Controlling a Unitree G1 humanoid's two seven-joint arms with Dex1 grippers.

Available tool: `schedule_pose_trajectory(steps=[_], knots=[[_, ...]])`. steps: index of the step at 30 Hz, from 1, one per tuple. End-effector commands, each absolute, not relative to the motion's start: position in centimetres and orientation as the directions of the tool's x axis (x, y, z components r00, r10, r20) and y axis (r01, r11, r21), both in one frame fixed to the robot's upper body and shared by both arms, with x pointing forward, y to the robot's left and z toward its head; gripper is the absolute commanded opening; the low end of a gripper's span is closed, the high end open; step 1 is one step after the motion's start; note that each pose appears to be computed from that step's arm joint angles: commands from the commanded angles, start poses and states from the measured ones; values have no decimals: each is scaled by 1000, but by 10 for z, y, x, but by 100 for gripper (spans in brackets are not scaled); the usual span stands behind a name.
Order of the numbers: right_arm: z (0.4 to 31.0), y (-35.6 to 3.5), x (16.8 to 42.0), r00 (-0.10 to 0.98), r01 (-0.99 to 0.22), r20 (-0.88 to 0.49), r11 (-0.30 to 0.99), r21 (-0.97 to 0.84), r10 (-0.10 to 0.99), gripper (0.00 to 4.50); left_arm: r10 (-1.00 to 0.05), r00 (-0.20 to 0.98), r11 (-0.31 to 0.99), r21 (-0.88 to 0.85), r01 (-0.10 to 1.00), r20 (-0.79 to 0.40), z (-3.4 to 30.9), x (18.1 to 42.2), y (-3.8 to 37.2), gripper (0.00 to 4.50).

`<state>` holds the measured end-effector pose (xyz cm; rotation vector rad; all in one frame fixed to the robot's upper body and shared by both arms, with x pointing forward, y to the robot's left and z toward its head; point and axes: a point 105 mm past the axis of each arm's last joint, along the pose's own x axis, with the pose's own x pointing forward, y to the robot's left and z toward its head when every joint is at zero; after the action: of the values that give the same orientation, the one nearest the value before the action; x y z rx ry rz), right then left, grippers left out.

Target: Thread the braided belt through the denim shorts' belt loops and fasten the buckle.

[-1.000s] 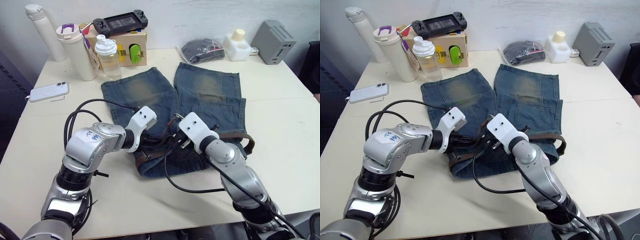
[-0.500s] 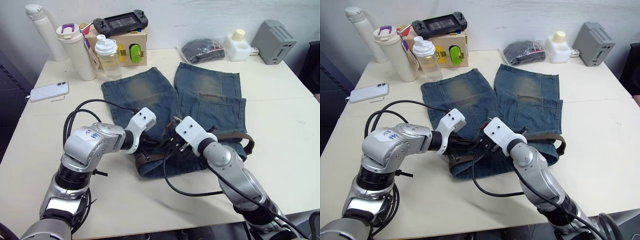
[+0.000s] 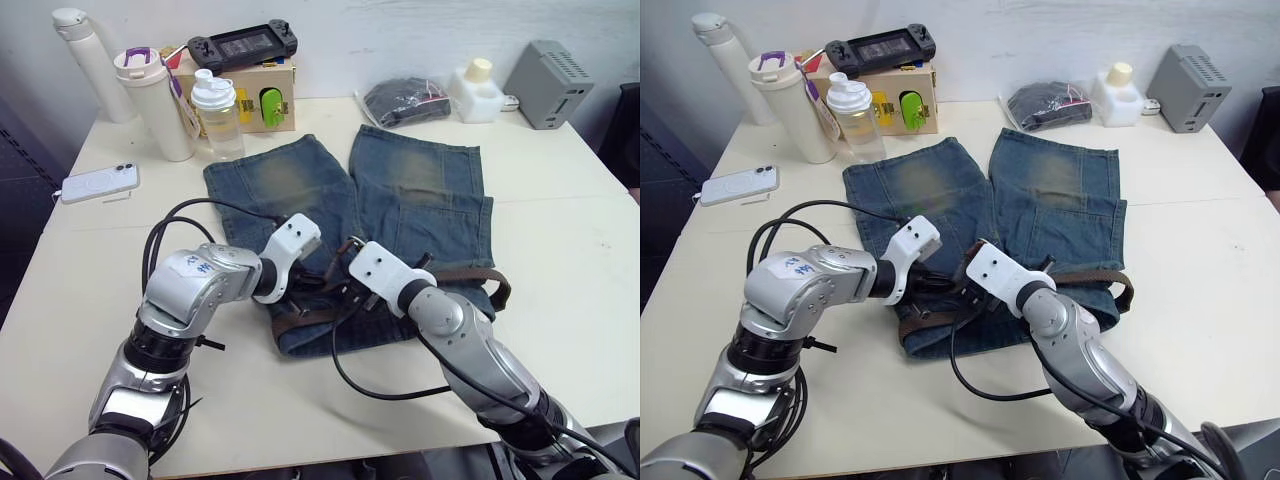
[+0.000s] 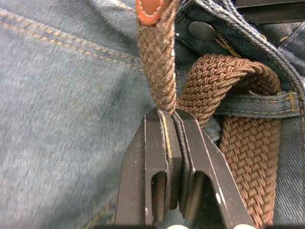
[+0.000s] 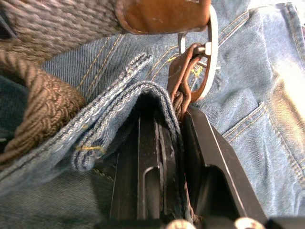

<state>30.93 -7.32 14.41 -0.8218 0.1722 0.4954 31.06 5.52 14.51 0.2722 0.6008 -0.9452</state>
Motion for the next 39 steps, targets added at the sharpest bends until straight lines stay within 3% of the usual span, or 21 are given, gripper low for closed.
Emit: schedule_pose_trajectory(steps=[1,17,39], knots=[[143,-54,295,822,-560,-344,529,-638,454,1,-722,472,527,40,849,-507,170,313,43,0],[164,-79,314,906,-420,-248,644,-639,344,1,-662,493,579,33,815,-565,155,304,68,0],[168,-79,317,915,-398,-227,657,-640,333,1,-640,501,590,45,806,-582,144,299,70,0]])
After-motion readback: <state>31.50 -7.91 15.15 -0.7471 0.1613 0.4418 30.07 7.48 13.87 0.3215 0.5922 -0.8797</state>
